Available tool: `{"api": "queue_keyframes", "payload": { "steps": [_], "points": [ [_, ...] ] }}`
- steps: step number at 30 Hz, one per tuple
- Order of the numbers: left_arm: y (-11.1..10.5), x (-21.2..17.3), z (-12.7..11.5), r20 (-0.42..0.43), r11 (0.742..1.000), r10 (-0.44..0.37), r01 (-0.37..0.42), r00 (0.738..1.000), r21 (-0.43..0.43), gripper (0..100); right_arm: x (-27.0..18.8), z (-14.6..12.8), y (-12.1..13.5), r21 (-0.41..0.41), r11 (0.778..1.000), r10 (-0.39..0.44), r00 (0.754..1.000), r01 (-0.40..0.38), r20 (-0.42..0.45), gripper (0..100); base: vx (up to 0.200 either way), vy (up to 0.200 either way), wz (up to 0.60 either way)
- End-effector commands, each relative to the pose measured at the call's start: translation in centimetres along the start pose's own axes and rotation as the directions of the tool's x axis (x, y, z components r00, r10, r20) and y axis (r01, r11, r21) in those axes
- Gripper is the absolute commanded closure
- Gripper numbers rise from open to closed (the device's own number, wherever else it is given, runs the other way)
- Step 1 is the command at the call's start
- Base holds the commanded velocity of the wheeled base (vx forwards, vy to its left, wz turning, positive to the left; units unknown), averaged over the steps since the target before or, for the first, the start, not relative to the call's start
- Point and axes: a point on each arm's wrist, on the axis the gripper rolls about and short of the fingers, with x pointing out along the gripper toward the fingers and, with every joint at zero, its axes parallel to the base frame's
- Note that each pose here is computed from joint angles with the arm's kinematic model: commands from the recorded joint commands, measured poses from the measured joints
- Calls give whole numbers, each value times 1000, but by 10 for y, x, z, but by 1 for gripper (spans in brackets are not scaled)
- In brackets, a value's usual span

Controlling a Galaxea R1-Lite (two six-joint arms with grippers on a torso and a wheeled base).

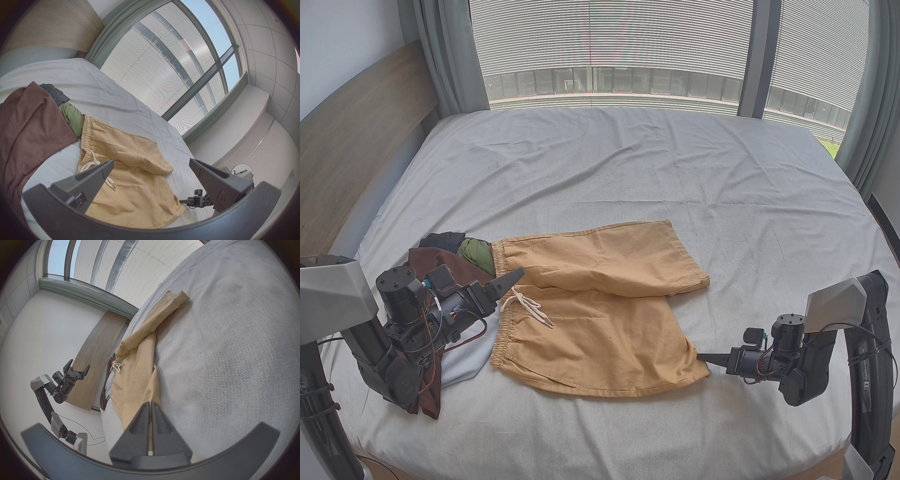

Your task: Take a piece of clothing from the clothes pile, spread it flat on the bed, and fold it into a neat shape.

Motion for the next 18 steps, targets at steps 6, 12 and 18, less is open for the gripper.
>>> {"api": "queue_keyframes", "payload": {
  "steps": [6,12,18],
  "points": [
    [0,0,0,0,1000,-1,1,1000,-1,0,4,7,27,-49,998,51,999,-51,-7,100,0,0,0],
    [0,0,0,1,1000,0,0,1000,-1,0,9,13,65,-112,986,123,992,-125,-25,100,0,0,0],
    [-1,0,1,4,1000,-2,2,1000,1,0,19,11,93,-159,968,186,981,-192,-54,100,0,0,0]
  ]
}}
